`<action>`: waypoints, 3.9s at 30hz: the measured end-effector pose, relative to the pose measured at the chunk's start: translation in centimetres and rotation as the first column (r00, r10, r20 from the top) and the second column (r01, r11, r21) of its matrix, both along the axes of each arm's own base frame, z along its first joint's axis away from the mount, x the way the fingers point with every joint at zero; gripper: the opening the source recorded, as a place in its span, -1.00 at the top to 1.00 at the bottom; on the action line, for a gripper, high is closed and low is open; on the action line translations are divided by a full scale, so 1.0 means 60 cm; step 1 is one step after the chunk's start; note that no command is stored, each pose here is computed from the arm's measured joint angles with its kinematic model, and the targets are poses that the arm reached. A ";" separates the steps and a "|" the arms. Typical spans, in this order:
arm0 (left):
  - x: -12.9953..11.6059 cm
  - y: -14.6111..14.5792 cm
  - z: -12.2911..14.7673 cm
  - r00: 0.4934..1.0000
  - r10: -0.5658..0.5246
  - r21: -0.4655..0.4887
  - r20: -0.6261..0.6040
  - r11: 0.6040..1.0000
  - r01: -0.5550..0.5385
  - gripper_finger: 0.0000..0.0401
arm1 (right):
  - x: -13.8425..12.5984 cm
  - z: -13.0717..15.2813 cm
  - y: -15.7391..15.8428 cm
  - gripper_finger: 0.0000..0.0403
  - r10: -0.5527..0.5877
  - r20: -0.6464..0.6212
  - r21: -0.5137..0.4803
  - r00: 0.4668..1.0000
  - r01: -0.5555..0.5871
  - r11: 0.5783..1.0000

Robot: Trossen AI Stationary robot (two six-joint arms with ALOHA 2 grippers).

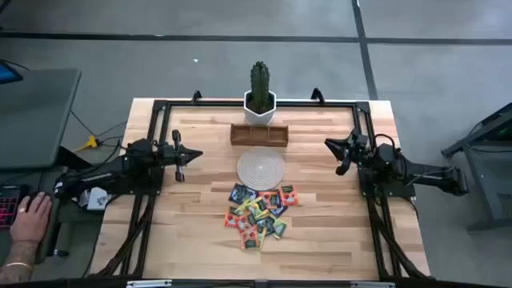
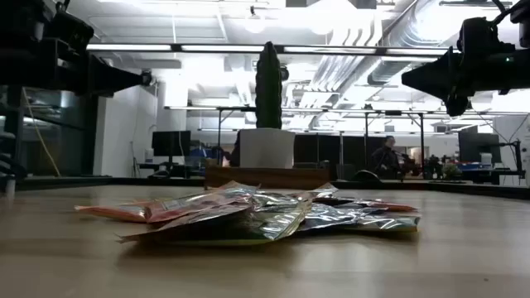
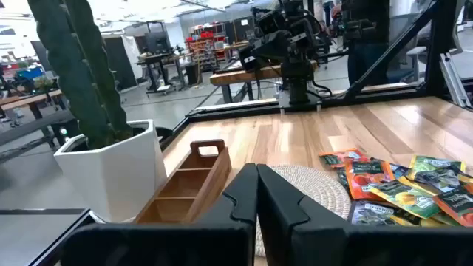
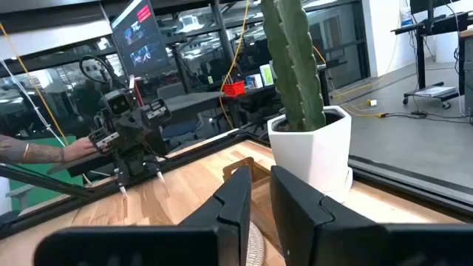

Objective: Pick & Place Tea

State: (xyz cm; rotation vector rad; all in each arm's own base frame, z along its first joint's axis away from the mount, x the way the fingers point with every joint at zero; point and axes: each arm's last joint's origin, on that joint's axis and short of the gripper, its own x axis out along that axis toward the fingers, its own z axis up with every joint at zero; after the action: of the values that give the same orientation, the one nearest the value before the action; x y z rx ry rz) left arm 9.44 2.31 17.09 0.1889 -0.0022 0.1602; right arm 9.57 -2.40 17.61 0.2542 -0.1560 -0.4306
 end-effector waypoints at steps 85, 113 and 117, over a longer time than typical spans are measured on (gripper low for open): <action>-0.001 0.004 0.001 0.997 0.078 0.034 -0.011 0.996 -0.078 0.86 | 0.000 0.000 0.000 0.76 -0.001 0.000 0.000 1.000 0.001 1.000; 0.066 0.016 0.098 0.973 -0.060 -0.145 -0.221 0.989 0.028 0.66 | -0.013 0.058 0.002 0.78 0.020 0.353 0.094 0.935 -0.057 0.994; 0.069 0.010 0.083 0.953 -0.201 -0.275 -0.227 0.952 0.135 0.66 | -0.010 0.095 0.007 0.78 0.090 0.302 0.083 0.949 -0.120 0.989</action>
State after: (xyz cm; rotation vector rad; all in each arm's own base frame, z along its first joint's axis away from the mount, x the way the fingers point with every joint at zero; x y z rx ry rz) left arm 13.60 2.92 22.08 -0.0514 0.2553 -0.0371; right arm 8.97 -2.00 23.29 0.4244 -0.4158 -0.2919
